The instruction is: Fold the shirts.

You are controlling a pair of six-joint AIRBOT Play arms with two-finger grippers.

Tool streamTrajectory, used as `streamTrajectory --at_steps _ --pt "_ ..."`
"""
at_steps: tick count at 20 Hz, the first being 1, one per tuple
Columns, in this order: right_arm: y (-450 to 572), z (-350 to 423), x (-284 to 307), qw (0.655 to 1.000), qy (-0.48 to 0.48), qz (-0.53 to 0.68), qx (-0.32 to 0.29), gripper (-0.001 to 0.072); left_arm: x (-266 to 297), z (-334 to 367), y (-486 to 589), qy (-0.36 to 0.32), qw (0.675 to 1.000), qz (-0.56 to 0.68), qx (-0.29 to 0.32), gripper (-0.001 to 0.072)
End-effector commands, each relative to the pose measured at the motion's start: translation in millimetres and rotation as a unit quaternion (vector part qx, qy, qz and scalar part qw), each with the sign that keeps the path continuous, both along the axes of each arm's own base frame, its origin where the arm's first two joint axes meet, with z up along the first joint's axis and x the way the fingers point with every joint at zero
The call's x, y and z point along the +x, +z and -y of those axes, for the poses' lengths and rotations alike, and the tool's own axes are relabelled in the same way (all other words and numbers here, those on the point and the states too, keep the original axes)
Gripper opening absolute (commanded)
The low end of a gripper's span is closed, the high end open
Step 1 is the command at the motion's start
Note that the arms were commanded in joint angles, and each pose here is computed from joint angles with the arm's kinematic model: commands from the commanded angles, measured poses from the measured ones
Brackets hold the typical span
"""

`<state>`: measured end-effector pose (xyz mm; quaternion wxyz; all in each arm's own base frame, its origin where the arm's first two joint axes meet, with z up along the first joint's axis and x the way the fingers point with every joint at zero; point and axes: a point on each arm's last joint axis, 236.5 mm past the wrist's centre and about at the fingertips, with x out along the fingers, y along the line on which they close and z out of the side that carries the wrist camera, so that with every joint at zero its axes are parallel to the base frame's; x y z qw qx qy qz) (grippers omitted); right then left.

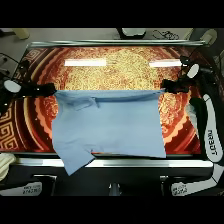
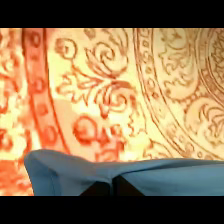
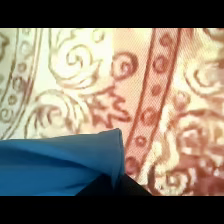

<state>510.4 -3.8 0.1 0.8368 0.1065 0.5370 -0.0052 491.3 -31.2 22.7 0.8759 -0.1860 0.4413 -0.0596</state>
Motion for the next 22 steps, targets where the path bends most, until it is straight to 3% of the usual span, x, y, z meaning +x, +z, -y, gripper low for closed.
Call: streamTrajectory --at_steps 1,3,6,9,12,17,18,19,20,21,22 --pt "-15 4 56 0.994 -0.055 0.089 0.027 0.0024 59 -2 -32 0.050 0.998 0.042 -0.021 0.0024" --pt "-17 6 65 0.991 -0.076 0.104 0.036 0.0024 74 -5 -37 0.059 0.997 0.051 -0.021 0.0023" --pt "-31 -4 36 0.996 -0.065 0.032 0.050 0.0025 60 -2 -44 0.034 0.999 0.013 -0.026 0.0023" --pt "-16 -7 -37 0.996 0.016 -0.086 0.013 0.0024 0 -16 -26 -0.044 0.996 -0.073 0.011 0.0022" --pt "-35 -9 -106 0.974 0.031 -0.223 0.014 0.0024 -104 -18 -62 -0.100 0.957 -0.274 0.017 0.0022" --pt "-88 -16 -134 0.962 0.021 -0.270 0.032 0.0026 -131 -9 -105 -0.082 0.945 -0.317 0.012 0.0029" --pt "-85 -18 -127 0.966 0.012 -0.257 0.038 0.0149 -128 -8 -100 -0.083 0.946 -0.313 0.010 0.0198" --pt "-76 -19 -125 0.967 0.013 -0.252 0.039 0.0406 -129 -9 -90 -0.088 0.945 -0.316 0.009 0.0545" --pt "-60 -16 -132 0.965 0.018 -0.261 0.035 0.0446 -131 -13 -76 -0.091 0.943 -0.319 0.009 0.0571" --pt "-47 -9 -139 0.964 0.020 -0.265 0.024 0.0447 -137 -19 -62 -0.093 0.943 -0.319 0.007 0.0477" --pt "-35 -2 -151 0.961 0.018 -0.276 0.017 0.0448 -146 -27 -49 -0.085 0.944 -0.320 0.004 0.0448"
